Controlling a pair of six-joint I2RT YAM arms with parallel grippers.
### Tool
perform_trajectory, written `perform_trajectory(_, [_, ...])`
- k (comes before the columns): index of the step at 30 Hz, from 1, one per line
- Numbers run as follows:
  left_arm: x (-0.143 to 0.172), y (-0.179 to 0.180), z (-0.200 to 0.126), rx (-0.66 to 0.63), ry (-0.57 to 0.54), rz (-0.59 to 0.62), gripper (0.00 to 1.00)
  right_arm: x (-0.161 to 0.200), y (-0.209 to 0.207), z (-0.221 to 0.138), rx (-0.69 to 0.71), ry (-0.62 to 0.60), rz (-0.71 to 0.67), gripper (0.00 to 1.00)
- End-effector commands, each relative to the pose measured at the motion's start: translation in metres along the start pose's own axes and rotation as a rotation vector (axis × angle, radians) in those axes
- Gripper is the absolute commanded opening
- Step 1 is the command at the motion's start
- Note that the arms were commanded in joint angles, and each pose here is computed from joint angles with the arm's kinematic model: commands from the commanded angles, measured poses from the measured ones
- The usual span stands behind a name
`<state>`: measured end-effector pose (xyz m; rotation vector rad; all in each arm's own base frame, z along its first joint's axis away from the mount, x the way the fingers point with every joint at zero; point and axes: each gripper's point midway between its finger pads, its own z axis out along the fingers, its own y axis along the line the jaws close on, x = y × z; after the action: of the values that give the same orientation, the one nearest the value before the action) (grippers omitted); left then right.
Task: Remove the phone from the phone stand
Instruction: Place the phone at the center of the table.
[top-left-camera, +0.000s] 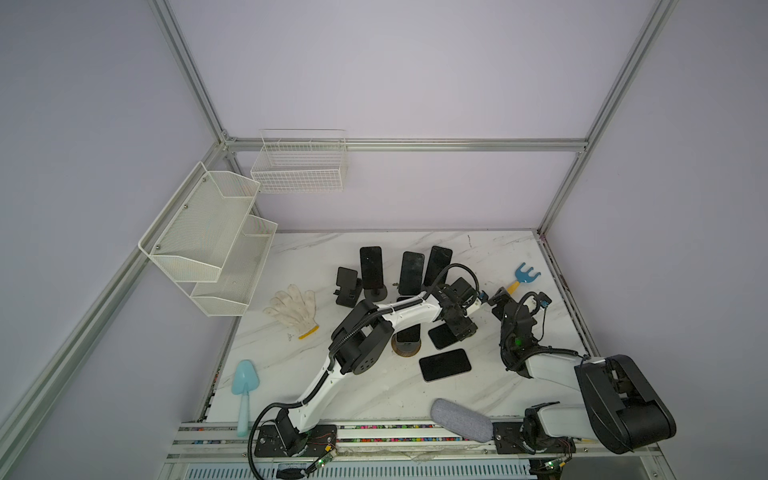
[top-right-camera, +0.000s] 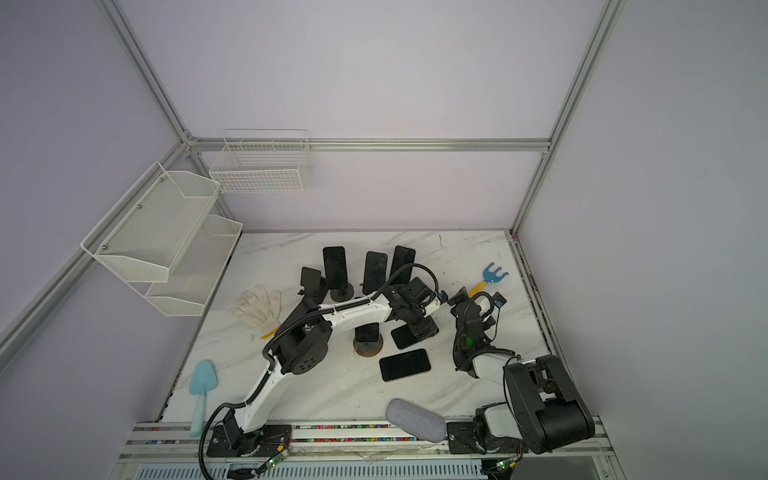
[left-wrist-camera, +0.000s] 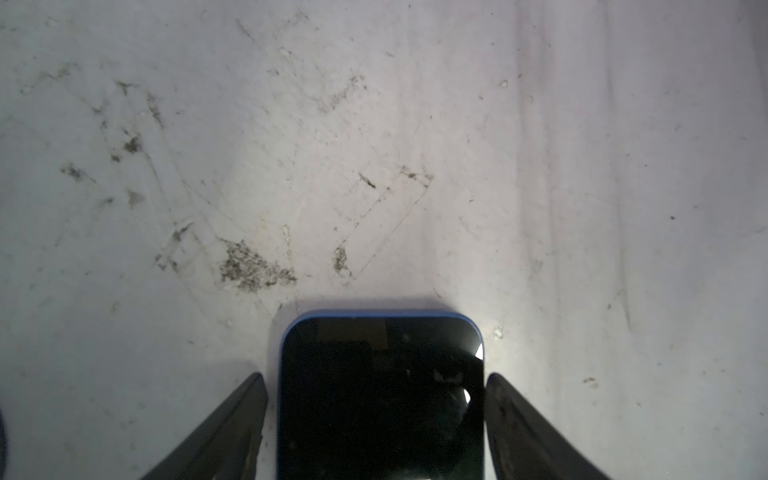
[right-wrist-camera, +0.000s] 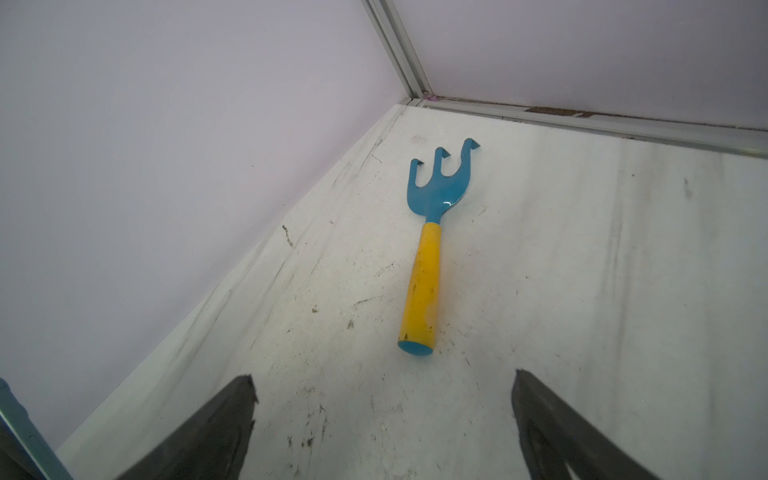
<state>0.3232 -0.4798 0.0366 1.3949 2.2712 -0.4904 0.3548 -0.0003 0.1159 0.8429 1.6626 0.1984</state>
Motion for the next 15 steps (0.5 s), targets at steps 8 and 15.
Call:
perform_trajectory(8, [-0.063, -0.015, -0.123, -0.015, -0.181, -0.008, 0.86, 0.002, 0.007, 0.002, -0.019, 0.022, -0.022, 0.97])
perform_trajectory(15, [-0.098, -0.006, -0.214, -0.134, -0.357, -0.030, 0.88, 0.004, 0.010, 0.003, -0.036, 0.038, -0.039, 0.97])
